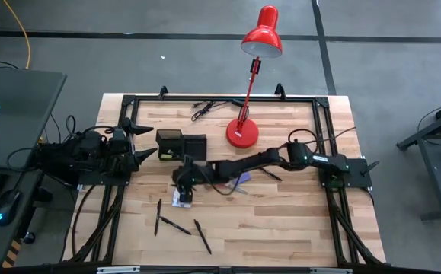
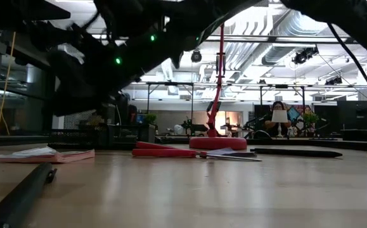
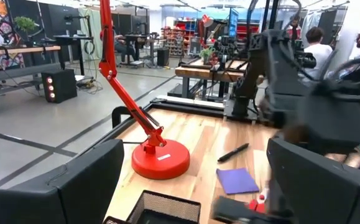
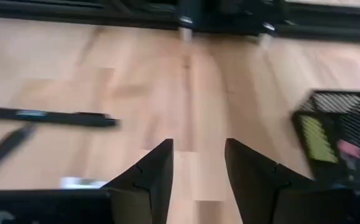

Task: Pick and place office supplies into organizer
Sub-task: Put the red scissors into the black desk organizer

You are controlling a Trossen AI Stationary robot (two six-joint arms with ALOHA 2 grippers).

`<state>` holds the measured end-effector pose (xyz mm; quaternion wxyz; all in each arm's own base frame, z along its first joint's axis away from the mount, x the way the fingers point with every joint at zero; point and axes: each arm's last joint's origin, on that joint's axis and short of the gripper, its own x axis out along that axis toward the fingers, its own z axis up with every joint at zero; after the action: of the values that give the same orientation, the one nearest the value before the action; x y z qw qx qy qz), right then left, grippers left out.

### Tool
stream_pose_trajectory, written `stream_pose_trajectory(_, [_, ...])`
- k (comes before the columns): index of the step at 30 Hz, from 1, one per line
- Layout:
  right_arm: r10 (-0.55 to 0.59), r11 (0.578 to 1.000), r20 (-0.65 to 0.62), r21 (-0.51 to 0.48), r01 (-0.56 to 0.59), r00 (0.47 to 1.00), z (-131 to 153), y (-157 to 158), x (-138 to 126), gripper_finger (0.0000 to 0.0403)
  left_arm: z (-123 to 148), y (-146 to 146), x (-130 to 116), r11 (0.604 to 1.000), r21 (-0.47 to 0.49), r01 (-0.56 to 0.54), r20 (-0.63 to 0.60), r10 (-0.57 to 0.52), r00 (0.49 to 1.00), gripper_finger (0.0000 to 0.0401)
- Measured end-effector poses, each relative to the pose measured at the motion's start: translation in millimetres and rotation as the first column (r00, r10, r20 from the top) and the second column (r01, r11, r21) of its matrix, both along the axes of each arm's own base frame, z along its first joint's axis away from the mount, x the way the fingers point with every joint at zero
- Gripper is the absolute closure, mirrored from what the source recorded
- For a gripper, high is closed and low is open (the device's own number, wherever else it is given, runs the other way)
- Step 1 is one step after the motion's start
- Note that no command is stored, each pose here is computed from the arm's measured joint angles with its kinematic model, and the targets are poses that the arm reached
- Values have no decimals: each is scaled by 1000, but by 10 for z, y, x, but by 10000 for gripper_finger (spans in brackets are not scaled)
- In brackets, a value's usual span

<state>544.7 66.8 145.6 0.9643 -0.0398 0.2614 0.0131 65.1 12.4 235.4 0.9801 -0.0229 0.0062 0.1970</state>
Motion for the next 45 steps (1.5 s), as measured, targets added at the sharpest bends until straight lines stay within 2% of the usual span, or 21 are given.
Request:
stream_pose_trajectory(4, [12, 1000, -31, -26, -13, 999, -26, 249, -56, 270, -4, 0, 0, 1000, -6, 0, -2, 0, 1000, 20])
stream_pose_trajectory(10, [-110, 982, -112, -169, 90, 988, -63, 531, -202, 268, -6, 0, 0, 1000, -7, 0, -3, 0, 1000, 20])
stream_pose_trajectory(13, [-166, 964, -145, -233, 130, 975, 36, 639, -309, 269, -5, 0, 0, 1000, -7, 0, -3, 0, 1000, 20])
stream_pose_trajectory(15, [-186, 961, -170, -239, 143, 968, 124, 697, -382, 269, -5, 0, 0, 1000, -7, 0, -3, 0, 1000, 20])
stream_pose_trajectory(19, [-141, 975, -167, -197, 107, 976, 247, 911, -474, 267, -7, 0, 1, 1000, -7, 0, -3, 0, 1000, 20])
stream_pose_trajectory(23, [-36, 991, -132, -136, 18, 991, 261, 1208, -525, 267, -6, 0, 1, 1000, -7, 0, -3, 0, 1000, 20])
stream_pose_trajectory(26, [-23, 992, -133, -122, 7, 991, 194, 1352, -593, 267, -6, 0, 1, 1000, -7, 0, -3, 0, 1000, 20])
stream_pose_trajectory(30, [-1, 998, -9, -58, 0, 1000, 21, 1447, -728, 267, -5, 0, 0, 1000, -8, 0, -1, 0, 1000, 20])
stream_pose_trajectory(32, [9, 1000, 36, -20, -8, 999, -38, 1450, -869, 267, -6, 0, 1, 1000, -8, 0, -2, 0, 1000, 20])
stream_pose_trajectory(34, [-31, 999, 62, -18, 32, 998, -47, 1413, -1046, 264, -1, 0, 1, 1000, -8, 0, 3, 0, 1000, 20])
stream_pose_trajectory(40, [-235, 968, 105, -59, 242, 966, 314, 1125, -1614, 263, 6, 0, 1, 1000, -7, 0, 10, 0, 1000, 20])
stream_pose_trajectory(45, [-296, 949, 80, -87, 302, 952, 322, 822, -1864, 263, 11, 1, 1, 1000, -6, -3, 14, 3, 1000, 20])
